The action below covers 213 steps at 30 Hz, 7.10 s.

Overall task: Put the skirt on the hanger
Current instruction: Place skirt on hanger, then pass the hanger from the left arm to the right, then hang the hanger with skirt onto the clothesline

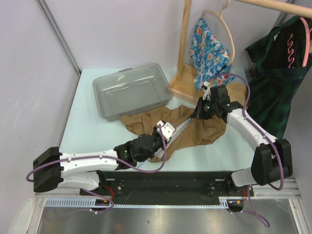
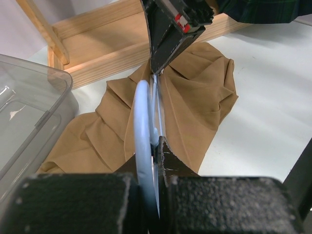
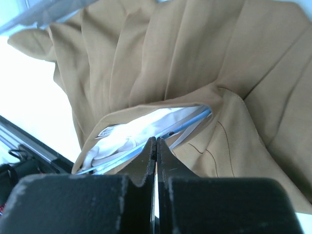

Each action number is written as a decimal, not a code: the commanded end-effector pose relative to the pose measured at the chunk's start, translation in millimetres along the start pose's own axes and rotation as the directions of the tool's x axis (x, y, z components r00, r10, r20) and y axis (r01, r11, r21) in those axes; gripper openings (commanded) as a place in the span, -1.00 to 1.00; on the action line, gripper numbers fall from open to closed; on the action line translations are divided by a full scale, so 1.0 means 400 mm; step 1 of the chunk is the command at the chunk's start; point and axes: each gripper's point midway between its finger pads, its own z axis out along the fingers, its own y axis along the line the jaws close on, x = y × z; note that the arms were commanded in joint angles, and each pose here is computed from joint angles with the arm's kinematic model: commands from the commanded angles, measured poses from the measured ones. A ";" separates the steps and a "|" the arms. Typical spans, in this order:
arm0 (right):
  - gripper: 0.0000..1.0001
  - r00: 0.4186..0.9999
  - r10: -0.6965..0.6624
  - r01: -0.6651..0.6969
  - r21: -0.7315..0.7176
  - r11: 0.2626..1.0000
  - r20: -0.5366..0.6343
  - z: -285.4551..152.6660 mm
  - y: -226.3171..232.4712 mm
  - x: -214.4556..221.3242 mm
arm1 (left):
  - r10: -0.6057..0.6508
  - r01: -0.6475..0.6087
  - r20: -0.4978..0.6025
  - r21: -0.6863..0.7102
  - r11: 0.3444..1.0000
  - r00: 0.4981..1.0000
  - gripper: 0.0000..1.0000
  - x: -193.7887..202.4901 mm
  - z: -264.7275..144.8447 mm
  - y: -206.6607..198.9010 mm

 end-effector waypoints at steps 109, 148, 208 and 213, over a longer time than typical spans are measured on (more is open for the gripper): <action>-1.00 0.573 -0.704 0.791 -0.508 0.342 0.418 -0.559 0.566 0.174 | -0.138 -0.049 0.254 0.613 0.789 0.957 -1.00 -0.624 -0.351 -0.108; -1.00 0.443 -0.307 0.355 0.150 0.923 0.843 -1.085 0.308 -0.160 | -0.134 0.202 0.282 -0.227 0.953 0.950 0.99 -0.551 -0.243 0.260; -1.00 0.479 -0.416 0.183 0.375 0.909 0.773 -1.056 0.268 -0.264 | -0.203 0.230 0.204 -0.119 0.966 0.958 0.99 -0.559 -0.146 0.201; -1.00 0.519 -0.385 0.028 0.435 0.900 0.763 -1.068 0.196 -0.256 | -0.208 0.233 0.198 -0.111 0.966 0.958 0.99 -0.551 -0.144 0.196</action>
